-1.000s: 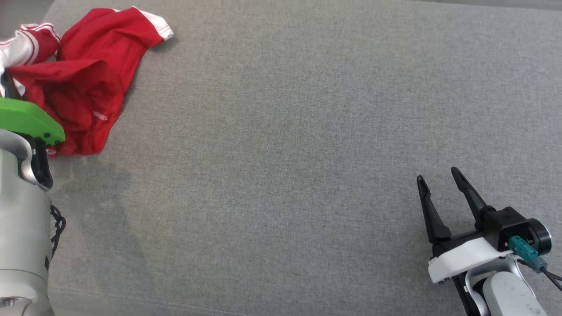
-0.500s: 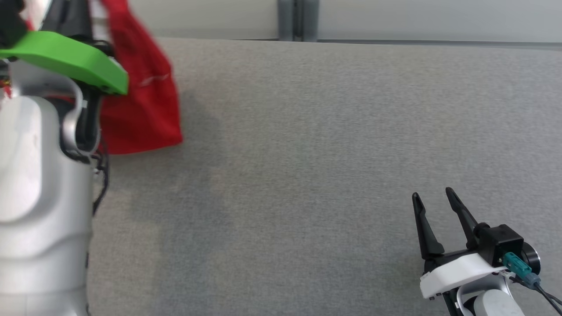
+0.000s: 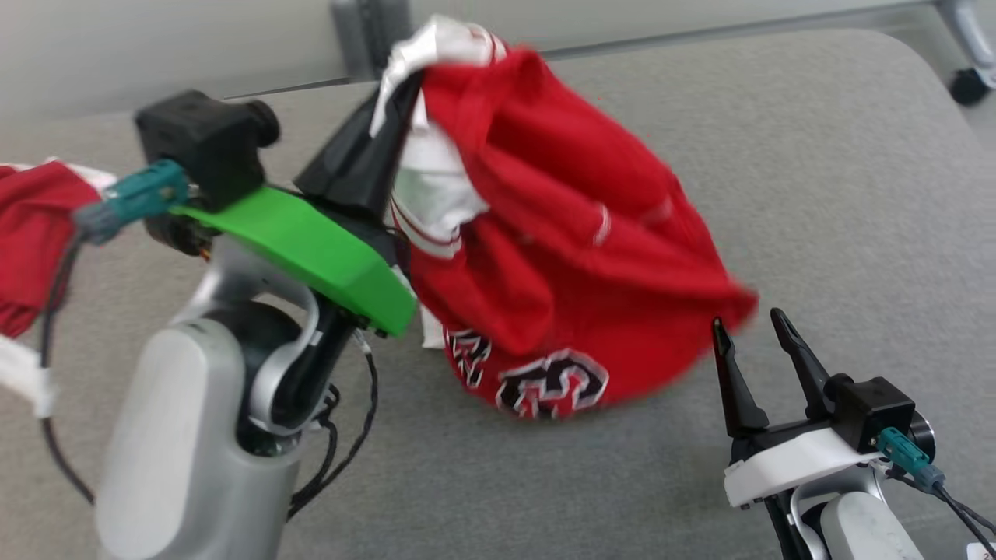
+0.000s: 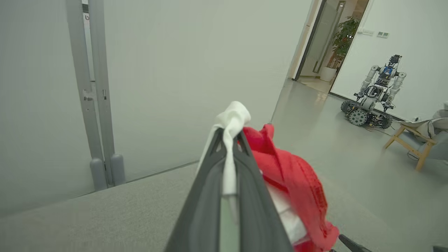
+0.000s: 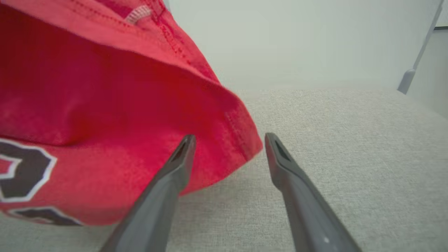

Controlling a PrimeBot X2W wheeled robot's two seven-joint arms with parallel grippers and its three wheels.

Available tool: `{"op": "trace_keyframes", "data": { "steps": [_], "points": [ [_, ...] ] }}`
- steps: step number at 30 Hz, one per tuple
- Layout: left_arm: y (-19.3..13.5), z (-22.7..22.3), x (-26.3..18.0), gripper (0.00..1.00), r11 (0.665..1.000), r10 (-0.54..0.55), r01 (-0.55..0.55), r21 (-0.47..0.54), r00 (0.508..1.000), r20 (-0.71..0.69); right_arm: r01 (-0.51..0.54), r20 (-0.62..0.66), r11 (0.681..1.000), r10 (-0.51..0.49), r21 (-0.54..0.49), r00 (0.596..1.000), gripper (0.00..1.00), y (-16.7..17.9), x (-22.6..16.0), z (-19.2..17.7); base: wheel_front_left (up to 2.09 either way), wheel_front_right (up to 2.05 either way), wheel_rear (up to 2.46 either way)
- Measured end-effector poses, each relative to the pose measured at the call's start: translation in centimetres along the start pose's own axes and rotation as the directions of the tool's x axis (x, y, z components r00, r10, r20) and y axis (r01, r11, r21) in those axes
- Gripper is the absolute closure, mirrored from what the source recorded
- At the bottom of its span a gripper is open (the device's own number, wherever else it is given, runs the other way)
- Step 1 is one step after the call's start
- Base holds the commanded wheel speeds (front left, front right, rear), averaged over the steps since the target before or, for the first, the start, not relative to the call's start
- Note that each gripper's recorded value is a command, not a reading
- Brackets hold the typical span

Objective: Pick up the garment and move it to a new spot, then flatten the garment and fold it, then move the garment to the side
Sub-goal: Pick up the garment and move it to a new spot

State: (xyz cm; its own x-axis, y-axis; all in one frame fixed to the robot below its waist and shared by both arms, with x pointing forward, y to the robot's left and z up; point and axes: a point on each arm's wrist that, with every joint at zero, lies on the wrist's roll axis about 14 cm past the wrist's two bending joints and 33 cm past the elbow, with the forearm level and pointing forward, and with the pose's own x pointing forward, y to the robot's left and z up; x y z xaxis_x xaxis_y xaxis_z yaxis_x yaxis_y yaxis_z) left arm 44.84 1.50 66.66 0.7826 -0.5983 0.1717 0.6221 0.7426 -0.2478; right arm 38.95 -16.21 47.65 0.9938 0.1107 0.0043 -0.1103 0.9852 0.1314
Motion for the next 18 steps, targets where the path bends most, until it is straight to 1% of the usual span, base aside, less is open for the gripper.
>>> {"op": "trace_keyframes", "data": {
  "steps": [4,8,10,11,12,13,15,18],
  "points": [
    [0.8,-5.8,1.9,1.00,0.998,0.012,-0.021,-0.066,0.991,-0.137,0.067,-0.006,0.998,-0.067,-0.002,0.998,0.00,-2.0,-0.9,-0.1,0.00,0.00,0.00],
    [2.1,-12.6,3.4,1.00,0.992,0.032,-0.065,-0.112,0.962,-0.272,0.117,-0.024,0.993,-0.117,-0.008,0.993,0.00,-3.5,-1.5,-0.5,0.00,0.00,0.00],
    [2.7,-15.5,3.8,1.00,0.985,0.053,-0.100,-0.138,0.949,-0.310,0.130,-0.037,0.991,-0.130,-0.010,0.991,0.00,-3.9,-1.7,-0.9,0.00,0.00,0.00],
    [3.0,-17.2,3.8,0.83,0.978,0.066,-0.127,-0.164,0.939,-0.337,0.135,-0.043,0.991,-0.136,-0.011,0.990,0.00,-4.1,-1.8,-1.1,0.00,0.00,0.00],
    [3.4,-19.1,3.5,0.59,0.974,0.080,-0.151,-0.169,0.926,-0.368,0.139,-0.048,0.990,-0.139,-0.013,0.989,0.00,-4.2,-1.9,-1.2,0.00,0.00,0.00],
    [3.6,-20.4,3.2,0.01,0.975,0.089,-0.161,-0.153,0.915,-0.392,0.137,-0.052,0.990,-0.138,-0.015,0.989,0.00,-4.1,-1.9,-1.3,0.00,0.00,0.00],
    [4.5,-22.3,2.7,0.00,0.970,0.134,-0.203,-0.133,0.906,-0.402,0.135,-0.054,0.991,-0.135,-0.018,0.989,0.00,-4.0,-2.0,-1.4,0.00,0.00,0.00],
    [5.3,-21.7,2.9,0.00,0.965,0.181,-0.232,-0.124,0.928,-0.324,0.146,-0.039,0.989,-0.147,-0.024,0.988,0.00,-4.4,-2.2,-0.8,0.00,0.00,0.00]
  ]
}}
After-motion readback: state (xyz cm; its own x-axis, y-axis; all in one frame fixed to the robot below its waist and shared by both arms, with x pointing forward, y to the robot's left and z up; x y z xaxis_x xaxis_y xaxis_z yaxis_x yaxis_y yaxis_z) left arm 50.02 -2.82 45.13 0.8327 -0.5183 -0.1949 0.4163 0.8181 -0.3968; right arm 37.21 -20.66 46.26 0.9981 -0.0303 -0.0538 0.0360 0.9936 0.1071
